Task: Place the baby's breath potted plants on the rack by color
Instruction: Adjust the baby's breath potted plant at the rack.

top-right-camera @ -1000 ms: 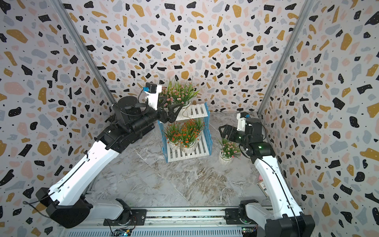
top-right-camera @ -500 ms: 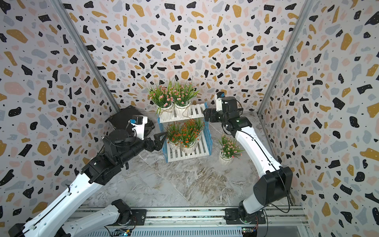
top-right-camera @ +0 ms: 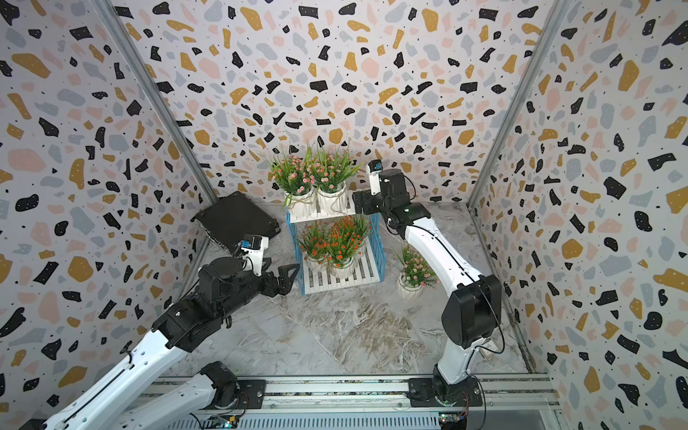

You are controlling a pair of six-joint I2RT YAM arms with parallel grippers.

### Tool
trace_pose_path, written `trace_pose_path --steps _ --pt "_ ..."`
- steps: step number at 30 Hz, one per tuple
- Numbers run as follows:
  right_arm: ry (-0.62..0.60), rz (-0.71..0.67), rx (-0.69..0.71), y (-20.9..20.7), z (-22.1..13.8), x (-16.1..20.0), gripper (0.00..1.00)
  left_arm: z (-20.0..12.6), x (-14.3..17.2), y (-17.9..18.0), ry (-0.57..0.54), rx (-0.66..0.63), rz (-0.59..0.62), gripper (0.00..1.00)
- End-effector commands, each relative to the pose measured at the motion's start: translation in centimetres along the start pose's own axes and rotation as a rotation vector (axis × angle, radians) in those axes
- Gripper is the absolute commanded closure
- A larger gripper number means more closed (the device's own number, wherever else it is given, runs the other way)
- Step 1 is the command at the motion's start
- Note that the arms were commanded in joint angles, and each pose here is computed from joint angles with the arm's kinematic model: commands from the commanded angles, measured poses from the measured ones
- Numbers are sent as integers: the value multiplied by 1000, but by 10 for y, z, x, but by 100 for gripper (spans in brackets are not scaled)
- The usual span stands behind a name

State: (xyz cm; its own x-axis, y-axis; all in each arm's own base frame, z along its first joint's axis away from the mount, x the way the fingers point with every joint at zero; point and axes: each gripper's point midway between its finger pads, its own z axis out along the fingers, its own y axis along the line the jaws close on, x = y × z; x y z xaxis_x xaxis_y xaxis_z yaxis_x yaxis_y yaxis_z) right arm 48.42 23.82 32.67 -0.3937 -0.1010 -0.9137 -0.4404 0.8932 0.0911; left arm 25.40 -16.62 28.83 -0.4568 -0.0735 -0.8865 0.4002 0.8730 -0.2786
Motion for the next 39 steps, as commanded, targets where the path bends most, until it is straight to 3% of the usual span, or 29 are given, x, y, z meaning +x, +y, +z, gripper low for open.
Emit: trace_pose_path --steps 1,15,29,35,39 --pt "-92 -16 -76 17 -8 -28 5 -3 -3 4 -23 -14 -6 1" --pt "-77 -27 -184 46 -8 -19 4 3 -1 3 -19 -9 -5 1" --pt "-57 -49 63 -2 -23 -24 1 7 4 4 -1 -15 -2 1" --pt "-104 23 104 -27 -55 -34 1 8 8 6 8 -21 -3 1" --pt "-76 74 163 -45 -89 -18 1 12 13 8 25 -29 -3 1"
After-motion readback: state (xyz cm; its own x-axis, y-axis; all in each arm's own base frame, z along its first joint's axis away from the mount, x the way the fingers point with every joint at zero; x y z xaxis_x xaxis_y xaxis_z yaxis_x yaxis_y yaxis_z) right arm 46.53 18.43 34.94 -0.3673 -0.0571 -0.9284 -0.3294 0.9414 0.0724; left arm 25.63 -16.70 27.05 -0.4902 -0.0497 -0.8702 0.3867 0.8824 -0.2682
